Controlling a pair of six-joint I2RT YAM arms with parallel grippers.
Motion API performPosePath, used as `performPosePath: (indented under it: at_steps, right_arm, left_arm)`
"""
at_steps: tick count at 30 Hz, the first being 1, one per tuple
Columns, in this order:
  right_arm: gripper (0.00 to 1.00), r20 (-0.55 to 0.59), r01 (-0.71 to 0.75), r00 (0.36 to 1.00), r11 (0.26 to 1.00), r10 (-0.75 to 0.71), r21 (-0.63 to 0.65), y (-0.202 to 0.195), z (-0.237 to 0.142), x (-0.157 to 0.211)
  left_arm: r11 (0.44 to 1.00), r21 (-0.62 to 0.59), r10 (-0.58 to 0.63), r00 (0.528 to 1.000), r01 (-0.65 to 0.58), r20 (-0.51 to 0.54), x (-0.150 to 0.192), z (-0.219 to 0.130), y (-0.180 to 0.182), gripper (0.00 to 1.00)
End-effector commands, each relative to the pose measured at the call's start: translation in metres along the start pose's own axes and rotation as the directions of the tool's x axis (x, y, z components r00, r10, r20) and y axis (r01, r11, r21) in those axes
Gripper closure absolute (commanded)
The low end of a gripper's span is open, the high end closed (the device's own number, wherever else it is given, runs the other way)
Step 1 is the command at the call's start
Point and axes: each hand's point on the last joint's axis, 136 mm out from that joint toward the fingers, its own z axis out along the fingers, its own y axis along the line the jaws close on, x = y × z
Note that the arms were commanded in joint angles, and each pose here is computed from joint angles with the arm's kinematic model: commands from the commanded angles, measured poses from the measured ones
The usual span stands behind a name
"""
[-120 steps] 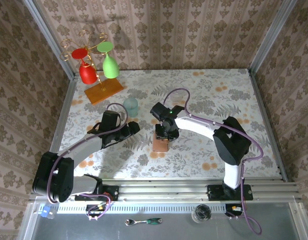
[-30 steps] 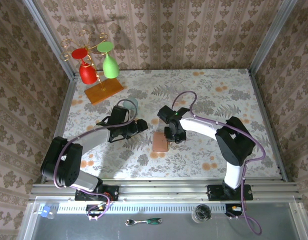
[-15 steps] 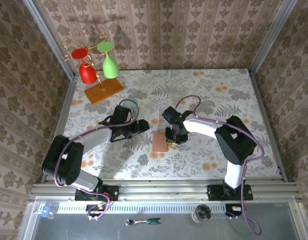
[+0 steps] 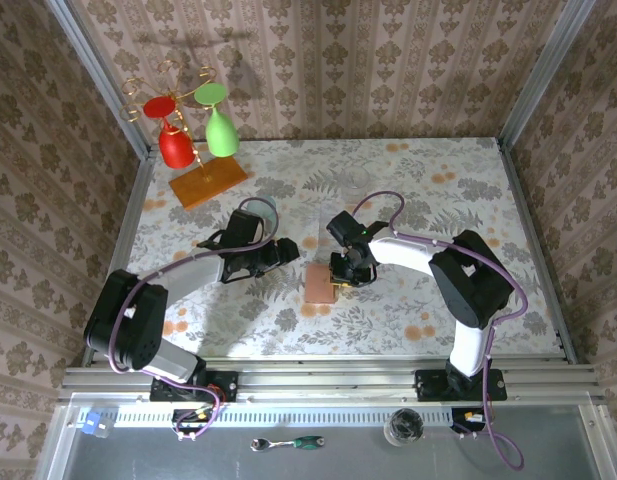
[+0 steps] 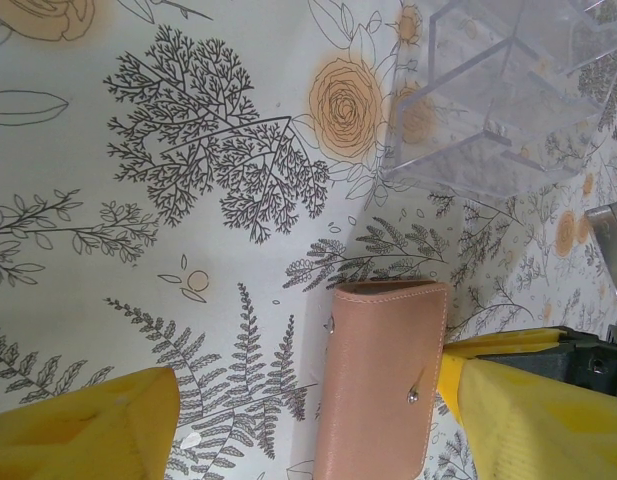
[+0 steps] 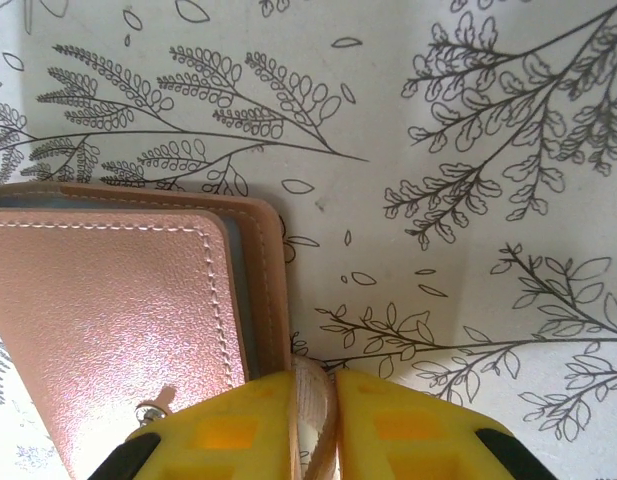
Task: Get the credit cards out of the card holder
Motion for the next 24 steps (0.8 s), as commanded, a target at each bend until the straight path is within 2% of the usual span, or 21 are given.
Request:
performPosePath:
  at_steps: [1, 24]
  right_arm:
    - [0.83, -0.034, -0.023, 0.999, 1.0, 0.022, -0.002, -0.003, 0.006, 0.005]
    - [0.95, 0.011, -0.023, 1.0, 1.0, 0.022, 0.021, -0.01, -0.021, 0.002]
  left_arm:
    - [1.0, -0.001, -0.014, 1.0, 0.014, -0.003, -0.003, 0.002, -0.005, 0.26]
    - [1.0, 0.006, -0.003, 1.0, 0.003, -0.001, -0.002, 0.002, -0.006, 0.26]
